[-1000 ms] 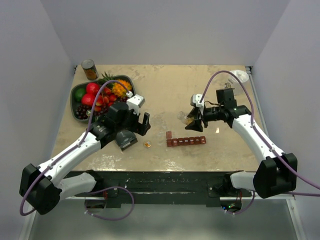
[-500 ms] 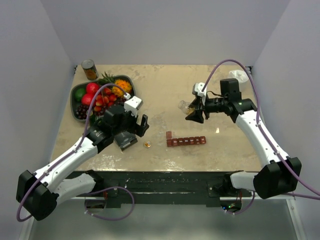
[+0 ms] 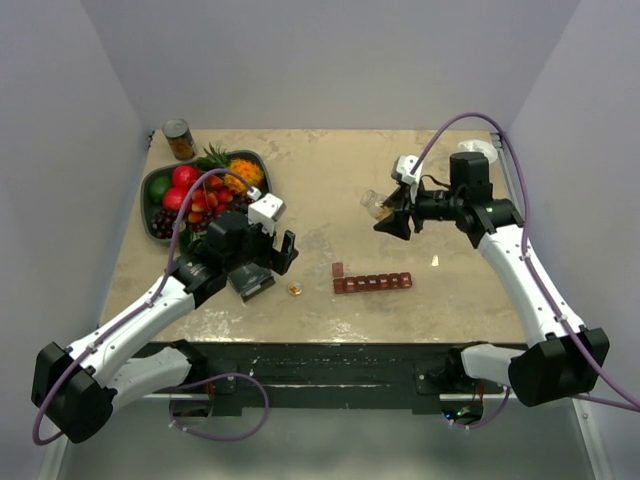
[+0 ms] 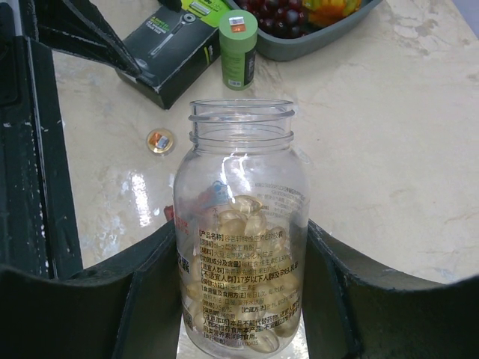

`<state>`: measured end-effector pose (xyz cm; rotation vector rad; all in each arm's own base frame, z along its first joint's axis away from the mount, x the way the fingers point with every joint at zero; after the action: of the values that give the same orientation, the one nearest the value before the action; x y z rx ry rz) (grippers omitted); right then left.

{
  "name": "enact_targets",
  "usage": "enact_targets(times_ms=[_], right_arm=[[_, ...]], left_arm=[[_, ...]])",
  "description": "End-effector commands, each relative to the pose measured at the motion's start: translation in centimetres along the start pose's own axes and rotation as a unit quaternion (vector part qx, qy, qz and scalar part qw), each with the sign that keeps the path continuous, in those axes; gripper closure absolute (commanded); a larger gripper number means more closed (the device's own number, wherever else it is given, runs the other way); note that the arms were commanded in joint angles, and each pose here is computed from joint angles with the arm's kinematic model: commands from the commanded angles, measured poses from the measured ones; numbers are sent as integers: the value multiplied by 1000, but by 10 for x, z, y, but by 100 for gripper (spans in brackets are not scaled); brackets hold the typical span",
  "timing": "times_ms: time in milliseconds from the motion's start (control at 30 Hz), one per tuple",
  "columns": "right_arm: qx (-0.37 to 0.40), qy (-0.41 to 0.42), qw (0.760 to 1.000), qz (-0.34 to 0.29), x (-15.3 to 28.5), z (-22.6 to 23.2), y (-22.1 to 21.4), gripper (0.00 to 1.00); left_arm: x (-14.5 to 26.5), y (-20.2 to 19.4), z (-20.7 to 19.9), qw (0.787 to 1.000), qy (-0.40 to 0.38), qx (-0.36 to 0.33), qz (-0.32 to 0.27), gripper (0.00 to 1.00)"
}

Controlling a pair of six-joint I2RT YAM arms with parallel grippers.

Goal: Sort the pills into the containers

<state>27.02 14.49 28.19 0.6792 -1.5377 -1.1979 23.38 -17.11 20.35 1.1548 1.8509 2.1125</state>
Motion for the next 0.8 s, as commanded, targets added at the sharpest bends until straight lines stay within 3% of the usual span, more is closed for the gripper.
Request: enact_targets(times_ms=[0, 433, 767], right_arm=[[24, -24, 999, -28, 11, -4, 25, 99], [25, -63, 997, -46, 27, -13, 43, 100], [16, -129, 981, -144, 66, -35, 121, 100]], left_arm=[[2, 10, 2, 999, 1, -11, -31, 1], [3, 9, 4, 999, 7, -15, -30, 1], [13, 15, 6, 998, 17, -22, -57, 1]])
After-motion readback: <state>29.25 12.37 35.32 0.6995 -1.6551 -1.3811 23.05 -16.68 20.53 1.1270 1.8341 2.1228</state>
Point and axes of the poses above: each gripper's point midway between its finger pads, its own x axis back along the fingers, its own z axis along the line the jaws close on, y = z × x, the point moved 5 cm from there along x, back along the fingers, and after that the axes turned 4 degrees about -x, right-handed, at the moved point
